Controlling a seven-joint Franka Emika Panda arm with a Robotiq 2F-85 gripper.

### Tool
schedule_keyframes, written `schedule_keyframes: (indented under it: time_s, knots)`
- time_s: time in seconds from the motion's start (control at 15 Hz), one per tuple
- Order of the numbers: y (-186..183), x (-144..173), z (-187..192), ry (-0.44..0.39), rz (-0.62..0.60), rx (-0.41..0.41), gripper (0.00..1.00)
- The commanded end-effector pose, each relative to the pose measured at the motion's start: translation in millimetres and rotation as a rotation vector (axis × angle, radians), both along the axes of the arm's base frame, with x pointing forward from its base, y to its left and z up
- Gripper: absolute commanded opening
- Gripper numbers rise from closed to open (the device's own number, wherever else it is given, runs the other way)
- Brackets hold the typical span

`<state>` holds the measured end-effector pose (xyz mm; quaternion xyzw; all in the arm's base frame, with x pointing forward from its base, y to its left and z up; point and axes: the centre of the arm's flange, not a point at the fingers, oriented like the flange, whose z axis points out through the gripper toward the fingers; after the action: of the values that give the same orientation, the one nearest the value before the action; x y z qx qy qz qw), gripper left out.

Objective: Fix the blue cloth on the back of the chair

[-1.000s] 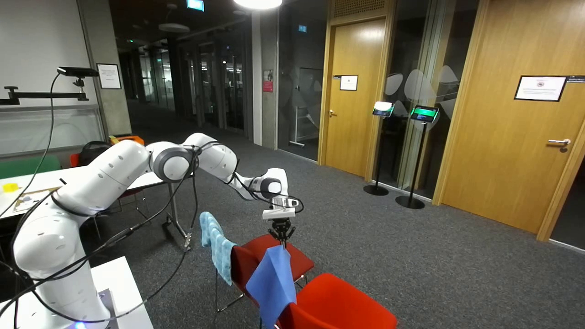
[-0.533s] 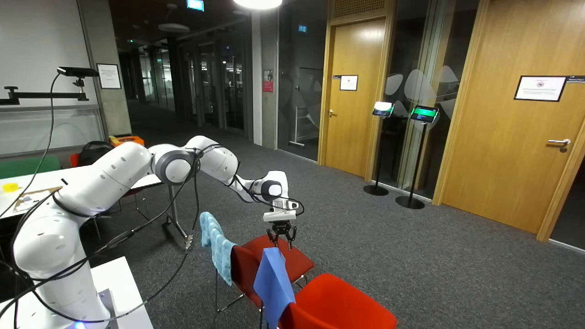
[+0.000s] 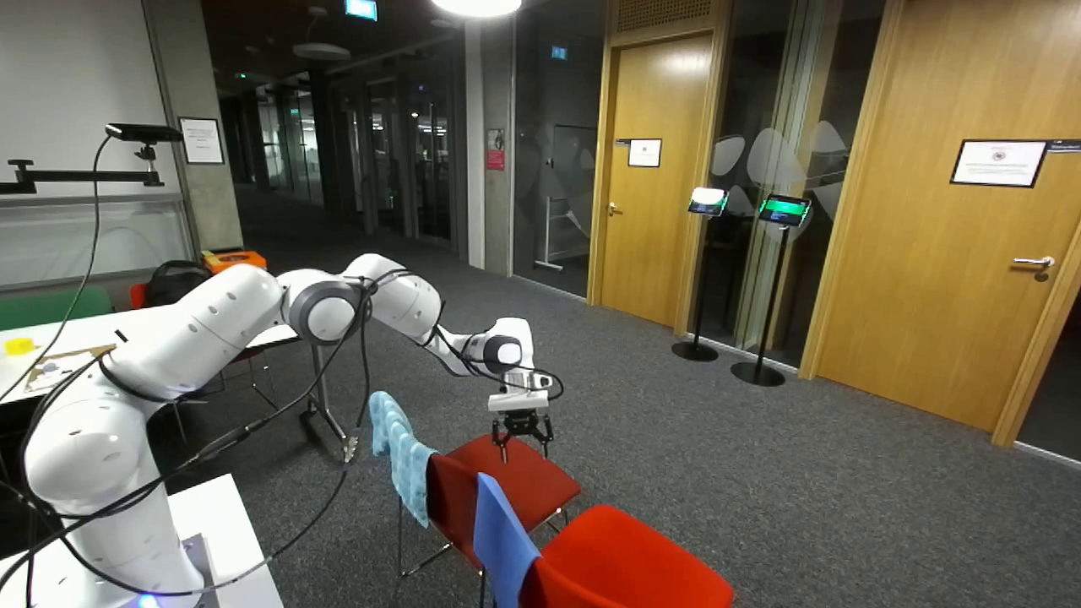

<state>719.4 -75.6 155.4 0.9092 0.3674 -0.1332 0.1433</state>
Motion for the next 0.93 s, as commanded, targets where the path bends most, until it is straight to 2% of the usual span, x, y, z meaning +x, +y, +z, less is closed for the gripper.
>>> schedule_keyframes:
  time_s: [0.0, 0.4, 0.87]
  knots:
    - [-5.0, 7.7, 4.4, 0.024, 0.014, -0.005, 1.0]
    - [-5.1, 2.7, 7.7, 0.017, 0.013, 0.021, 1.0]
    - [-0.2, -17.2, 37.3, -0.109, -0.018, 0.124, 1.0]
